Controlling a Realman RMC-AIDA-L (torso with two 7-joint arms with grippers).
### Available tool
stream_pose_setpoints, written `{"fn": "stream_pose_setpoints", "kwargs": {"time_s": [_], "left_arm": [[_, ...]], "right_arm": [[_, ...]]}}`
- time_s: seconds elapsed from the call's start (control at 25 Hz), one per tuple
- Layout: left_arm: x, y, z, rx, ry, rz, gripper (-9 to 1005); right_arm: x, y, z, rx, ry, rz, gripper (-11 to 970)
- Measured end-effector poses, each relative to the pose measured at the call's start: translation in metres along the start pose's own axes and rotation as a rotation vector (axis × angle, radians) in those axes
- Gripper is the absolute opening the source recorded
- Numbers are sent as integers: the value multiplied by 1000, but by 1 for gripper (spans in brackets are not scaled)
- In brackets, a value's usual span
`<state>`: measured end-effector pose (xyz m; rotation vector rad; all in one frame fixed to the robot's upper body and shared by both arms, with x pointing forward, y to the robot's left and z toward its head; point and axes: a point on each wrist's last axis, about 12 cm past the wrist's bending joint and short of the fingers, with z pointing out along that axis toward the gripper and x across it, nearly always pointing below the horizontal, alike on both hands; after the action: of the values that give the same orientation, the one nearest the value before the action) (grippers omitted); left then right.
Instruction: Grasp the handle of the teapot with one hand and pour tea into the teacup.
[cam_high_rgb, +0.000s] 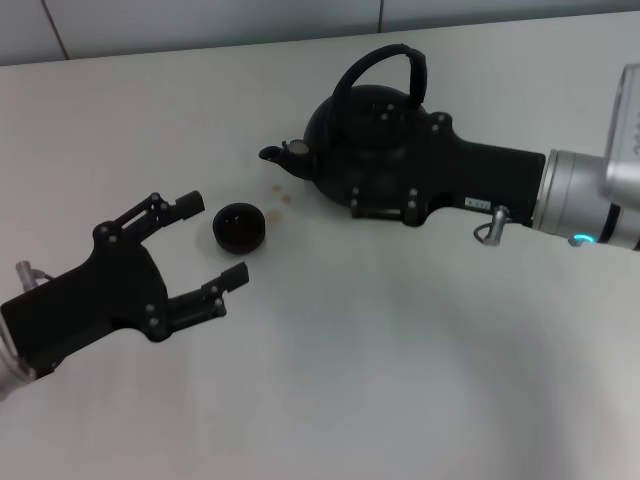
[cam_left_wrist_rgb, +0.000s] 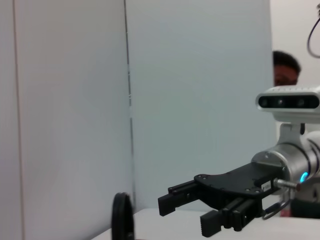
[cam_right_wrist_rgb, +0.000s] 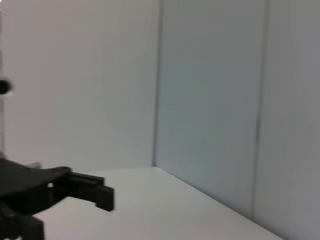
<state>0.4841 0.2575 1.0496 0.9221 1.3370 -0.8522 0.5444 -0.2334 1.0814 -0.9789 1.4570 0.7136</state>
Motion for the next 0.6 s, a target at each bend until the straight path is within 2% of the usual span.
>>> {"fn": "stream_pose_setpoints", "kwargs": {"time_s": [0.24, 0.6], "left_arm": [[-9, 0, -9, 114, 64, -50, 864], [-14, -1, -17, 154, 56, -69, 864]], "right_arm": [[-7, 15, -8, -171, -43, -35, 783], [-2, 26, -19, -247, -13, -3, 782]]}}
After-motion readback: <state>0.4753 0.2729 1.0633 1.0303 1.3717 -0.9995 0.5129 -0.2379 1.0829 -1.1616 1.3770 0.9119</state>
